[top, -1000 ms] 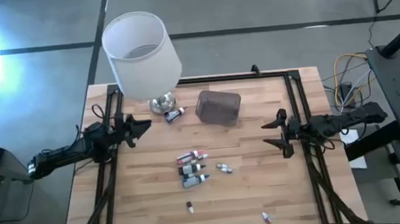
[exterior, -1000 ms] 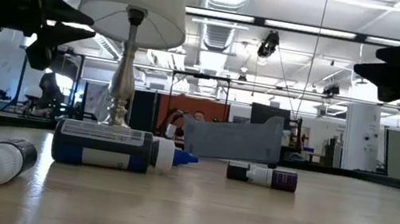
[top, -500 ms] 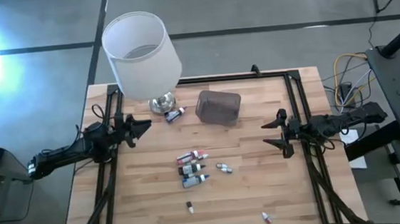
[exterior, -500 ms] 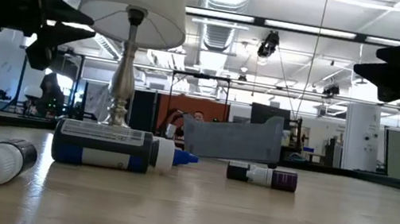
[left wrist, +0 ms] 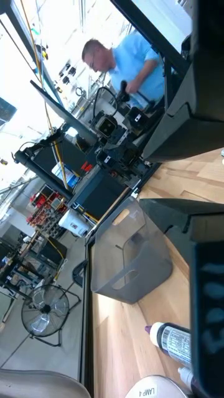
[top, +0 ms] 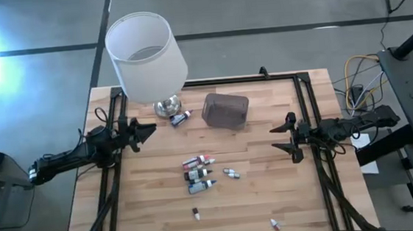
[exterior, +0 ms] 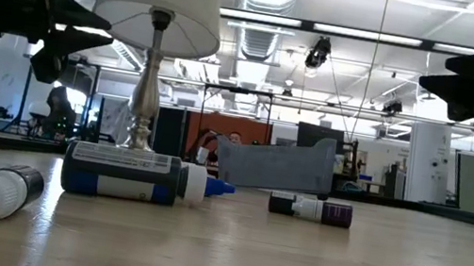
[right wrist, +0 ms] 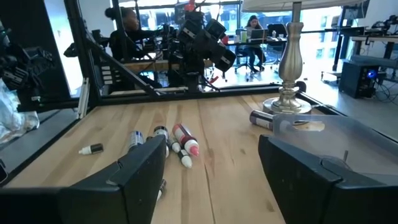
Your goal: Pick & Place food coloring
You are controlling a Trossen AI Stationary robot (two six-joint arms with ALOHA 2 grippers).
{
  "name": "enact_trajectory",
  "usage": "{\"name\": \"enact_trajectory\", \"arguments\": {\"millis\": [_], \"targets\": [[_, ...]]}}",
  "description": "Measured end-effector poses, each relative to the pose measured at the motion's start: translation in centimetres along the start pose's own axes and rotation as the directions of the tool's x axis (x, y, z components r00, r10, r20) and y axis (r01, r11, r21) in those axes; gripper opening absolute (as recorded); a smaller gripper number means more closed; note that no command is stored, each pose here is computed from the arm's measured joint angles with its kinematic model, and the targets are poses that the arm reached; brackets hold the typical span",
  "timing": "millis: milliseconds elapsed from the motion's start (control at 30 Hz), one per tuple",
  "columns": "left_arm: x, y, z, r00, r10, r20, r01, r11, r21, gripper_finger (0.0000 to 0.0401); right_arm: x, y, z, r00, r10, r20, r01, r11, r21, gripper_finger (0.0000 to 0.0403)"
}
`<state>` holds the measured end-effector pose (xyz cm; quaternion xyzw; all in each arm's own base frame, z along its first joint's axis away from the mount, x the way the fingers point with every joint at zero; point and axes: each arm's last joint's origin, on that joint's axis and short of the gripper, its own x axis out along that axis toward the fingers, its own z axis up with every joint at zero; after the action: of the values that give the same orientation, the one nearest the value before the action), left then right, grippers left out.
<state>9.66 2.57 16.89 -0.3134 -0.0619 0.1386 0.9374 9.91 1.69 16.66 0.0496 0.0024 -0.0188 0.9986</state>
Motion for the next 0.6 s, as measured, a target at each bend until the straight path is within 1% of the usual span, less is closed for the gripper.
{"name": "enact_trajectory", "arguments": {"millis": [400, 600], "targets": [[0.00, 0.00, 0.01, 1.000, 0.000, 0.000, 0.000, 1.000, 0.000, 0.0085, 0.00, 0.00, 0.01, 1.000, 0.000, 0.001, 0.000, 1.000, -0.003, 0.0265], [0.00, 0.00, 0.00, 1.000, 0.000, 0.000, 0.000, 1.000, 0.000, 0.0085, 0.00, 0.00, 0.01, 1.000, 0.000, 0.000, 0.000, 1.000, 0.001, 0.0261]]}}
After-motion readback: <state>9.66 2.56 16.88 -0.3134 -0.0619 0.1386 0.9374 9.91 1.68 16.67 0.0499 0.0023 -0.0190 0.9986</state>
